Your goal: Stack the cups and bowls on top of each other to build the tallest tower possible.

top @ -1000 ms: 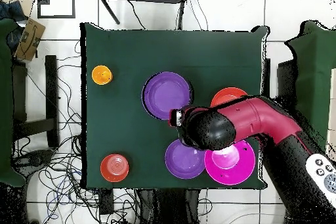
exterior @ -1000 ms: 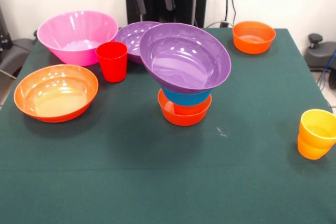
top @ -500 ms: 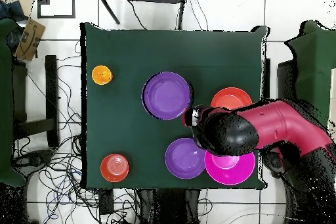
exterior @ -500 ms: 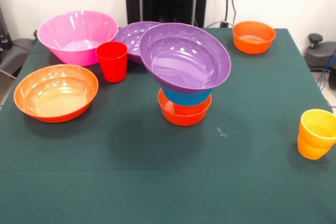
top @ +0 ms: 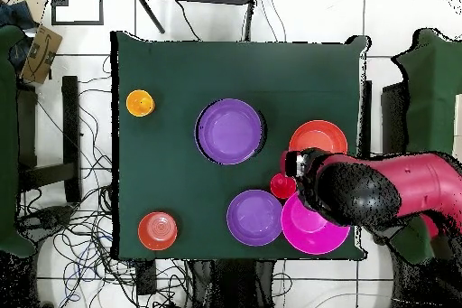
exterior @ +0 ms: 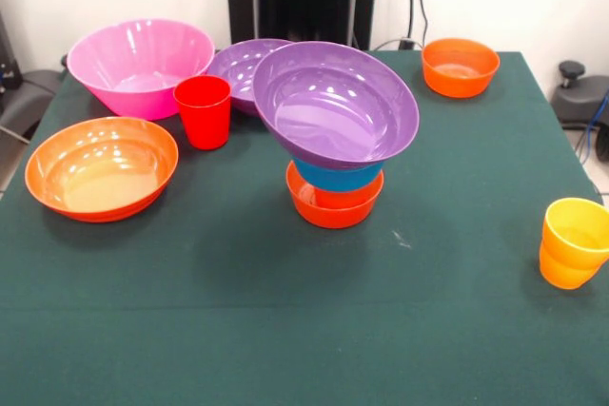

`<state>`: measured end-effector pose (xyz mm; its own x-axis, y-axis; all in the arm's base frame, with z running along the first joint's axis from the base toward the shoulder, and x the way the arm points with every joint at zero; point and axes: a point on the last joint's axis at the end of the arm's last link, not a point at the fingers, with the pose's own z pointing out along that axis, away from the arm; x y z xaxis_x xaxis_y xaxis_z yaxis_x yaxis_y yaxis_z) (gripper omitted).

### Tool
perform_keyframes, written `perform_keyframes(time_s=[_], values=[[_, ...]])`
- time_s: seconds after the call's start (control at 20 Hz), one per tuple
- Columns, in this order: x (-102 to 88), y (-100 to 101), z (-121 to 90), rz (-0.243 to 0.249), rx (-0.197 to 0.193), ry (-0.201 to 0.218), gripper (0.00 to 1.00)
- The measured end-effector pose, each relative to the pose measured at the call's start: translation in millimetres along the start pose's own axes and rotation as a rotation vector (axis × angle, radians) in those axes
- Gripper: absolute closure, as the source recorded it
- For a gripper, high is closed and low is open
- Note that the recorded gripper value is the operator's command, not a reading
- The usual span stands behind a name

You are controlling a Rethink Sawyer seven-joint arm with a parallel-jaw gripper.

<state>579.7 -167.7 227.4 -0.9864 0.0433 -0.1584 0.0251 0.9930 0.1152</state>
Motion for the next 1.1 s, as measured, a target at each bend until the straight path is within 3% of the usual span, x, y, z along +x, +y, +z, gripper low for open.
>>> perform_keyframes(time_s=[0.5, 0.55, 0.7, 1.1], values=[[-10.5, 4.2, -1.2, -0.004, -0.029, -0.013, 0.0], [-16.2, 8.9, 5.2, 0.001, -0.057, -0.014, 0.0], [-20.4, 15.5, 13.8, 0.005, -0.094, -0.01, 0.0], [-23.1, 42.2, 35.8, -0.012, -0.166, 0.015, 0.0]])
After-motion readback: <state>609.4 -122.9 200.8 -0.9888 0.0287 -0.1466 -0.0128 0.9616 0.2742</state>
